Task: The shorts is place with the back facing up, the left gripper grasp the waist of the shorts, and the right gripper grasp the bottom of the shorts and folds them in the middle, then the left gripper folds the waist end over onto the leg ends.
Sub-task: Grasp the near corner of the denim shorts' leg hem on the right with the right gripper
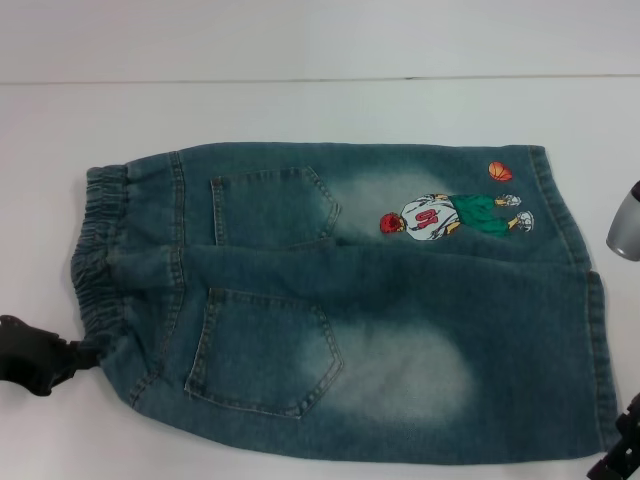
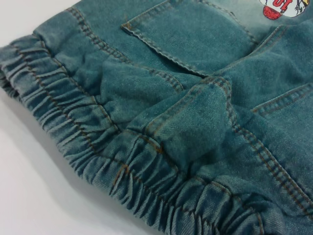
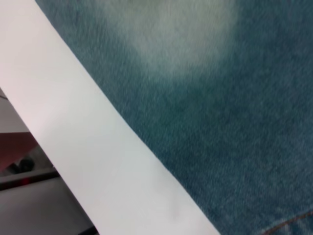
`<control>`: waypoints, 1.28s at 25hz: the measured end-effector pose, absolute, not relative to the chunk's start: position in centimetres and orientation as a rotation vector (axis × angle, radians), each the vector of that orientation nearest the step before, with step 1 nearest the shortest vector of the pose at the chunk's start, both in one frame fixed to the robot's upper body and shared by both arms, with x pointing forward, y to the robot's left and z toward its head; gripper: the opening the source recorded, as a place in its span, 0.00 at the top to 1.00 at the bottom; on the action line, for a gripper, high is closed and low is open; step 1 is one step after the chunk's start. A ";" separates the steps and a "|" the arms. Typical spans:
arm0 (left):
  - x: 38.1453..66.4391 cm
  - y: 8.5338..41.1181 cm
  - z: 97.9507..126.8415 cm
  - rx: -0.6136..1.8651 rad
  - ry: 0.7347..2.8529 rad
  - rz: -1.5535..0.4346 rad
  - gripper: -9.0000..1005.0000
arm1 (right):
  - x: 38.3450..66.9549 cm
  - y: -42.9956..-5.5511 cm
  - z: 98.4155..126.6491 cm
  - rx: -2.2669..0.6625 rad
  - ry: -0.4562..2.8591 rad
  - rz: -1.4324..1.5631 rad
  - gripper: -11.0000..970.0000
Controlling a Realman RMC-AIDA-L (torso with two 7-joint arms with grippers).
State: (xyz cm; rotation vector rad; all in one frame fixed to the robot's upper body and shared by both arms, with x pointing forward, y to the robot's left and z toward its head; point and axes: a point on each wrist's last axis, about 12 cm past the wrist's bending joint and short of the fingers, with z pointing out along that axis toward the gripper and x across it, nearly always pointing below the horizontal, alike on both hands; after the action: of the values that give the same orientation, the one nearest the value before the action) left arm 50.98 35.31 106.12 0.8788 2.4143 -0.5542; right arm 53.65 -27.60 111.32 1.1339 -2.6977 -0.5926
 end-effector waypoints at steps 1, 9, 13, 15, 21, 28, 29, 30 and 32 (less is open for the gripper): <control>51.0 35.3 106.1 0.879 2.414 -0.554 0.94 | 53.7 -27.6 111.4 1.139 -2.703 -0.595 0.07; 51.0 35.3 106.1 0.889 2.416 -0.553 0.94 | 53.9 -27.4 112.1 1.171 -2.707 -0.614 0.07; 51.1 35.1 106.0 0.902 2.416 -0.551 0.94 | 53.9 -27.3 112.1 1.186 -2.702 -0.616 0.07; 51.1 35.1 106.0 0.902 2.416 -0.551 0.94 | 53.9 -27.1 112.1 1.192 -2.696 -0.613 0.07; 51.1 35.0 105.9 0.903 2.416 -0.548 0.94 | 54.0 -27.0 112.5 1.205 -2.690 -0.617 0.08; 51.1 34.8 105.7 0.902 2.417 -0.551 0.94 | 54.1 -27.0 112.6 1.206 -2.693 -0.601 0.08; 51.1 34.8 105.7 0.902 2.418 -0.551 0.94 | 54.1 -27.0 112.6 1.205 -2.695 -0.599 0.08; 51.1 34.7 105.7 0.903 2.418 -0.551 0.94 | 54.1 -27.0 112.6 1.206 -2.695 -0.599 0.08; 51.2 34.7 105.7 0.909 2.418 -0.550 0.94 | 54.1 -26.9 112.5 1.210 -2.691 -0.605 0.08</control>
State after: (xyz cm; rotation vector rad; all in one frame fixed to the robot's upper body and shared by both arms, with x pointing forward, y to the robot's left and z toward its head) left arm 51.15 34.66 105.69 0.9091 2.4181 -0.5503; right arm 54.06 -26.91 112.52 1.2095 -2.6907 -0.6045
